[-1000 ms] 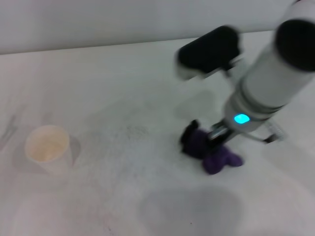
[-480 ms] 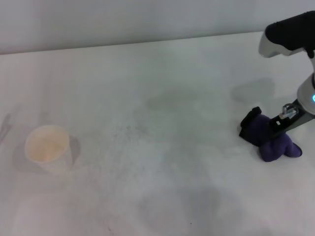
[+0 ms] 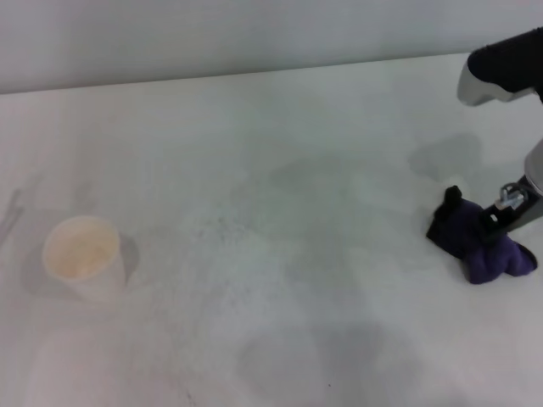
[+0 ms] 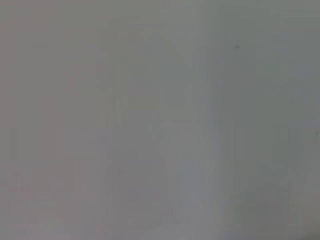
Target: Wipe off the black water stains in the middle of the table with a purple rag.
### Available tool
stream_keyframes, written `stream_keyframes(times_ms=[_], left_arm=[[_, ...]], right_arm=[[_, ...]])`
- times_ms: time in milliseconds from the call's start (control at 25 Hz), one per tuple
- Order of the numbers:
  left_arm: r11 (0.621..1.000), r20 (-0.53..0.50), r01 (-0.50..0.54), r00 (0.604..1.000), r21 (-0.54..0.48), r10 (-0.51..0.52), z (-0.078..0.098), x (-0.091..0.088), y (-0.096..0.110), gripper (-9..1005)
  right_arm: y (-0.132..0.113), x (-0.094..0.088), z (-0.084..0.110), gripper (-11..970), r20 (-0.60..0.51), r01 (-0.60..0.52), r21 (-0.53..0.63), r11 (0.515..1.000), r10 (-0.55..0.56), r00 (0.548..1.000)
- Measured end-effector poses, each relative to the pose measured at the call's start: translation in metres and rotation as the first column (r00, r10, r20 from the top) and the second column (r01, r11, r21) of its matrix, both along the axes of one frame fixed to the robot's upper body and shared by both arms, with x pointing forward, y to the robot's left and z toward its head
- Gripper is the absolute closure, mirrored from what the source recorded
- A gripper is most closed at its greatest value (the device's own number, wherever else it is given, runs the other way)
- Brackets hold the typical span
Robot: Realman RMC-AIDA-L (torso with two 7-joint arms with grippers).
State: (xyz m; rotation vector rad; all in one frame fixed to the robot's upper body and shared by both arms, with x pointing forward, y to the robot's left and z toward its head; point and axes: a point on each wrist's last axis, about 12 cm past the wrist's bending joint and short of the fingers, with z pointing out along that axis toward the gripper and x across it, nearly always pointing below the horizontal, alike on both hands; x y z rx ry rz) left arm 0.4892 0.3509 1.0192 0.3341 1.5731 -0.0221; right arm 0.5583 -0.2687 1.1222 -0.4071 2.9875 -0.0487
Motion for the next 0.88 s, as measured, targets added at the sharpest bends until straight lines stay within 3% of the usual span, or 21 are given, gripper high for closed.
stream_keyframes(times_ms=[360,480,680,880], left_arm=[[1.0,0.001,0.005,1.0,0.0,-0.005,0.001,0.002,-0.002,104],[1.0,-0.003,0.003,1.0,-0.004,-0.003,0.0,0.002,-0.002,103],[1.0,-0.009,0.0,1.0,-0.01,-0.001,-0.001,0.002,-0.003,104],[1.0,-0.004,-0.012,1.0,-0.028,0.012,-0.001,0.003,-0.004,104]], right_arm=[[-0.015,0.005,0.003,808,0.024,-0.006,0.03,1.0,0.006,1.0],[-0.024,0.007,0.009,586,0.053,-0.005,0.049,0.999,0.003,0.999],[-0.053,0.011,0.022,500,0.125,0.002,0.107,0.994,-0.015,0.992],[-0.092,0.009,0.037,498,0.263,-0.006,0.212,0.977,-0.051,0.964]])
